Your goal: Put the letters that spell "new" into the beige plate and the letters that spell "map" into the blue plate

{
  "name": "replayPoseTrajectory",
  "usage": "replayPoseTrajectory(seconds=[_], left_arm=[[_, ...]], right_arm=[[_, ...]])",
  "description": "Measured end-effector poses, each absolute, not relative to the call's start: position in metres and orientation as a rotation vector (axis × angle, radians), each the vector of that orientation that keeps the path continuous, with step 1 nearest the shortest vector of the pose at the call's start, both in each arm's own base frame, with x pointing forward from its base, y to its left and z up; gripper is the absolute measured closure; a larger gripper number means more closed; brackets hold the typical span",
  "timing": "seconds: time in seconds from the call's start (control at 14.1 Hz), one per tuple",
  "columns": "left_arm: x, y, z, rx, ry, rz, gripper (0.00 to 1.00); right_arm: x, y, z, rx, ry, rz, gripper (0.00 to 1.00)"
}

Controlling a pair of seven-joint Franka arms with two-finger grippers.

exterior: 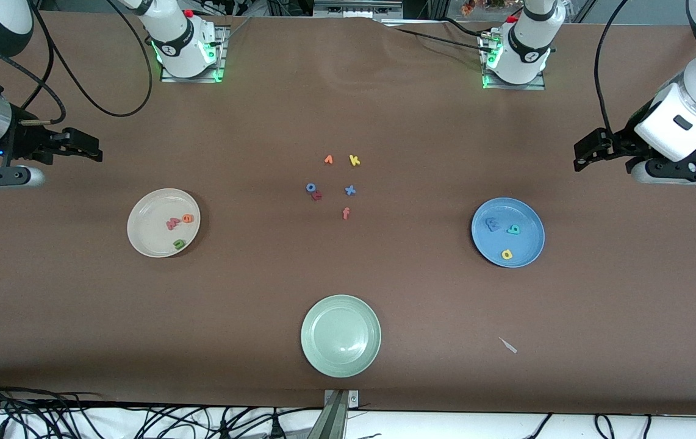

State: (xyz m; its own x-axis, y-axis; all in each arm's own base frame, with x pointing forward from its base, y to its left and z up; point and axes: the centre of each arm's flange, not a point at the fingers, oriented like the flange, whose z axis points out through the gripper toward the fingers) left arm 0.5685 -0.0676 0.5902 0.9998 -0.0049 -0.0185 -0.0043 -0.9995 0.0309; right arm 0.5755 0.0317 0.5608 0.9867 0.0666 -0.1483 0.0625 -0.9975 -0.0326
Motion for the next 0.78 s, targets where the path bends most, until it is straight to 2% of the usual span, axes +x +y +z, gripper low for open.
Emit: replayPoseTrajectory(seconds=[0.78], left_arm=[[0.5685, -0.0677, 0.5902, 3.111, -0.007, -0.029, 0.0]], right_arm=[[0.5767, 0.0331, 0.5589, -3.105, -0.105, 0.233, 0.0]])
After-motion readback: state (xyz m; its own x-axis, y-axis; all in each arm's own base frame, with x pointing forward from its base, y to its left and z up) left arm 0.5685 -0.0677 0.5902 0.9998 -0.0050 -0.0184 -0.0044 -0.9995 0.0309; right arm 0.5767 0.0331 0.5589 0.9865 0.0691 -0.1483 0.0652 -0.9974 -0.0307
